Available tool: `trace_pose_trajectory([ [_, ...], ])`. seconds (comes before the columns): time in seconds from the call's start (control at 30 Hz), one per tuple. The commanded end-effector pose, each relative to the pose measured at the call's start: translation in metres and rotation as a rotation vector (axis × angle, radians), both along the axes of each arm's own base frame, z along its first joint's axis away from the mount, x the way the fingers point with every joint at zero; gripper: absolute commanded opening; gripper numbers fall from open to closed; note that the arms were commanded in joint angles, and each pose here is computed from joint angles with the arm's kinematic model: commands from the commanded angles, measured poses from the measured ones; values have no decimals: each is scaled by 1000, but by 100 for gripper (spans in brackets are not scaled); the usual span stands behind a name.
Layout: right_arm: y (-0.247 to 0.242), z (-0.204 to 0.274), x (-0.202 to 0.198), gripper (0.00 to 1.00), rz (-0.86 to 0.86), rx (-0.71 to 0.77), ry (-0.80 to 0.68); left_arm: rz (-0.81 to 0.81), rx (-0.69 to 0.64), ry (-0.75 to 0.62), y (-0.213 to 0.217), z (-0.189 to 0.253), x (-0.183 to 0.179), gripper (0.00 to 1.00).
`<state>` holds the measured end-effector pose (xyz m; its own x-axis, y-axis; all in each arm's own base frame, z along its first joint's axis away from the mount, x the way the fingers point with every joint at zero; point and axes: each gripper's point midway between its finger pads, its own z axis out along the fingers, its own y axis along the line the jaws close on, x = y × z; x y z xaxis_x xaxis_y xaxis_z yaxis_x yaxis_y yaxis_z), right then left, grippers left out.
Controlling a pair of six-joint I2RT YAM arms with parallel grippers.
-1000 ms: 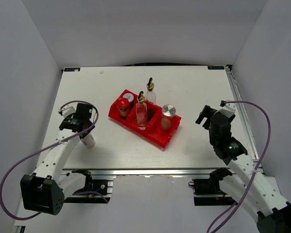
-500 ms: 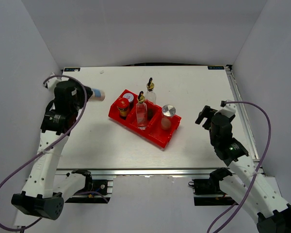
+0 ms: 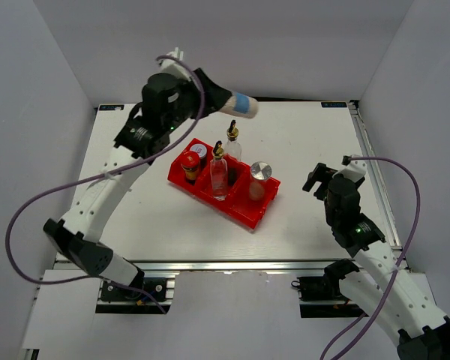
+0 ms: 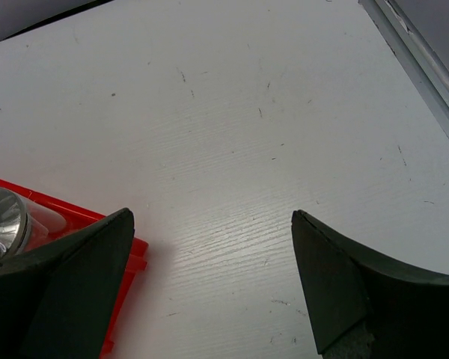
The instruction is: Organize the condiment bottles
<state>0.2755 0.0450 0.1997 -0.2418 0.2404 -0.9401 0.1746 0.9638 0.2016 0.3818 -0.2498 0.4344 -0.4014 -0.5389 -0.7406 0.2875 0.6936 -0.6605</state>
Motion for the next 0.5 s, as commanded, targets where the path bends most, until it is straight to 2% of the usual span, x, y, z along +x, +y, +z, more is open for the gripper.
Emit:
trace_pose_trajectory([
  [0.0,-3,12,3,89,-14,3,-41,-169,7,-174,-35,57,-29,0],
  [0.2,-5,14,2,89,-20,4,-51,-361,71,-213,-93,42,-59,0],
  [0.37,-9,15,1,89,-42,-5,-53,-434,236,-134,-127,-10,-95,0],
  [0.43,-12,13,1,89,-59,-15,-42,-471,304,-131,-135,-26,-120,0],
  [0.47,-15,14,0,89,-71,-15,-44,-430,351,-98,-131,-48,-118,0],
])
